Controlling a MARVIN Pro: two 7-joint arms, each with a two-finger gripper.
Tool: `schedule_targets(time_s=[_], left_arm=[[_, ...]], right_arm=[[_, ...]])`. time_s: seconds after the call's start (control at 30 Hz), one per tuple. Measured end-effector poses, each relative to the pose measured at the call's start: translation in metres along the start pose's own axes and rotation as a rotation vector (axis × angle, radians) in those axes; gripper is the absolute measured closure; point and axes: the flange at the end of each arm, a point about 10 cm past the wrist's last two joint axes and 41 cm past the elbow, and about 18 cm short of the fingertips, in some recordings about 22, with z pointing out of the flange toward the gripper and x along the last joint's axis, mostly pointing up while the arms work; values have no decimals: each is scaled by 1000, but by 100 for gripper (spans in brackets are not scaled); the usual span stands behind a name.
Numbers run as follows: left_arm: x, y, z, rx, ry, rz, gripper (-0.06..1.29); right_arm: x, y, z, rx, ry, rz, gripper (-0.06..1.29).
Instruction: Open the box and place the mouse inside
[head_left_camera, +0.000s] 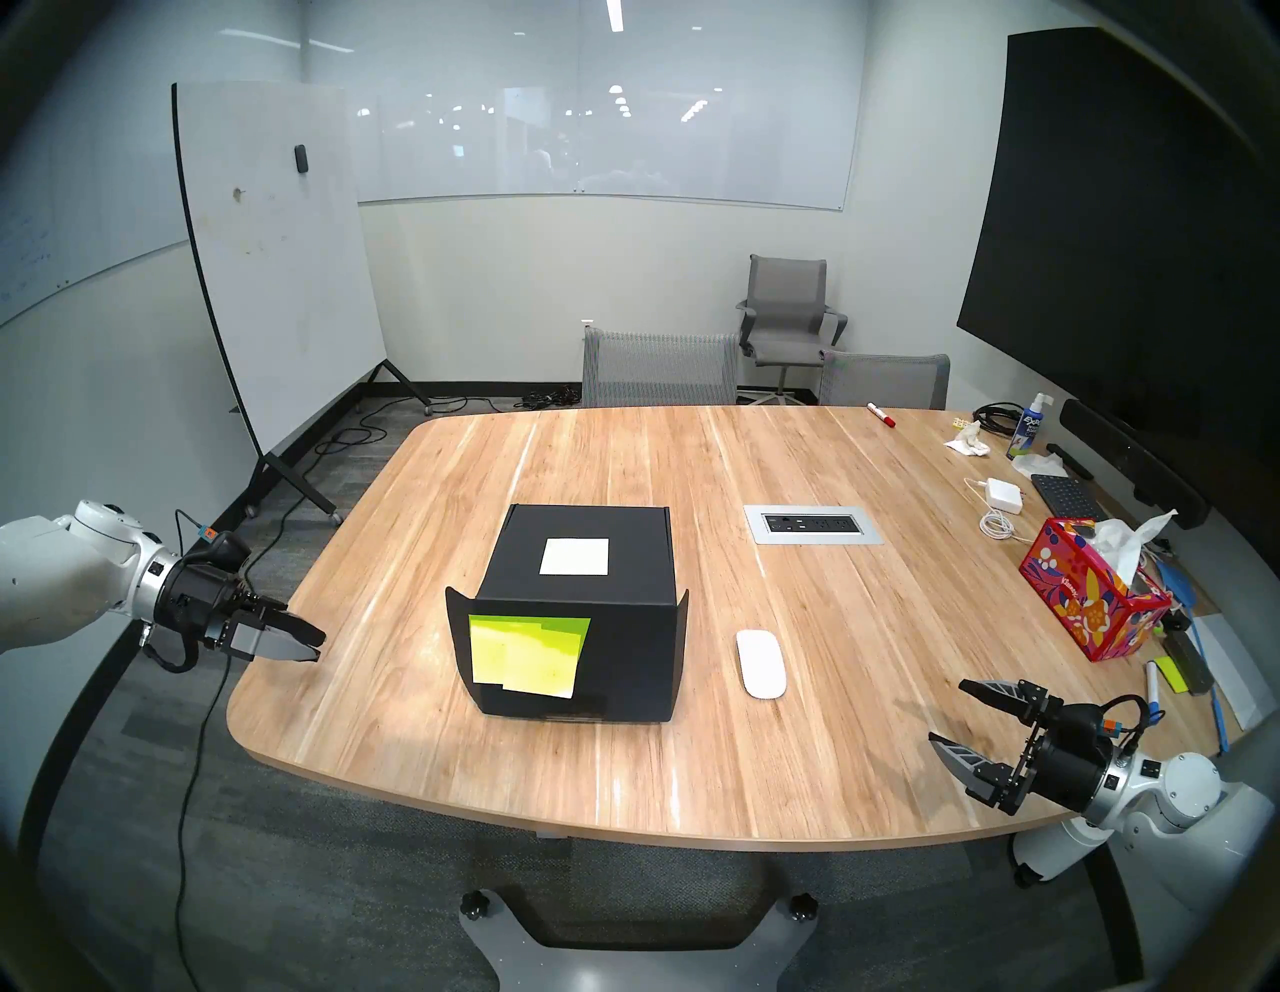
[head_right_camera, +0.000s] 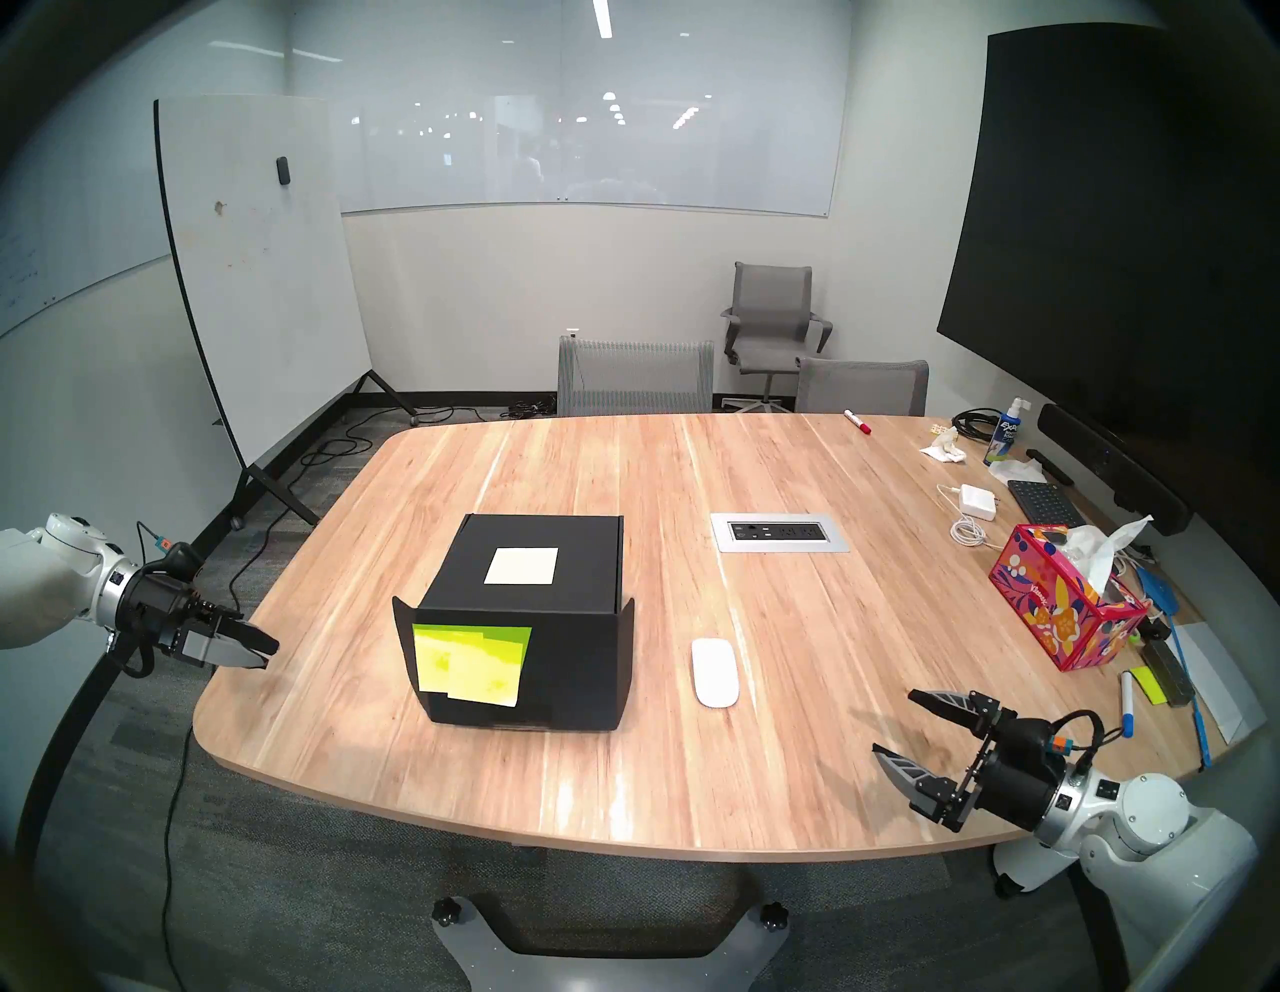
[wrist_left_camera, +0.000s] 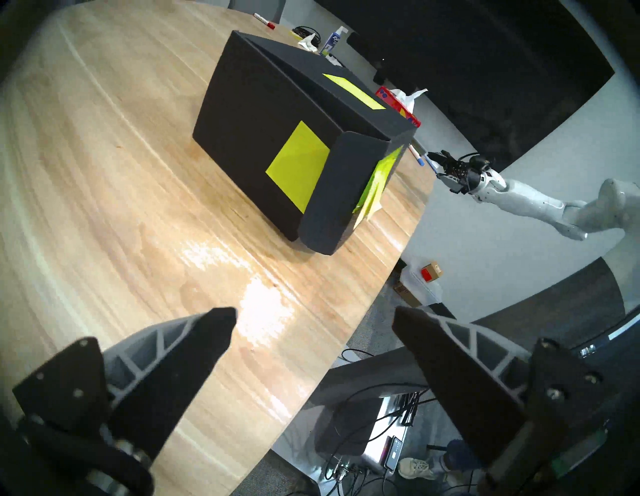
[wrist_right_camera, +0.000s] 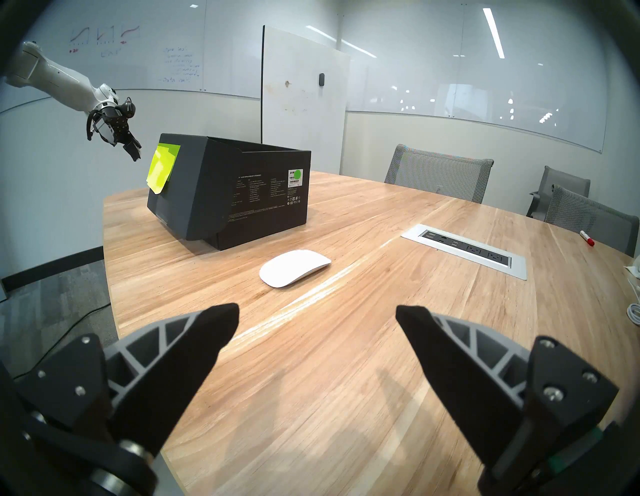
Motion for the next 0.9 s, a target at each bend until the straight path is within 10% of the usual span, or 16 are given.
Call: schedule_targets(time_s=[0.53,0.9], left_arm=[[-34,15,34,74,78,-27,0],[-26,23,58,130,182,-49,0]], right_arm=[[0,0,0,0,0,0,-1],[0,0,0,0,0,0,-1]])
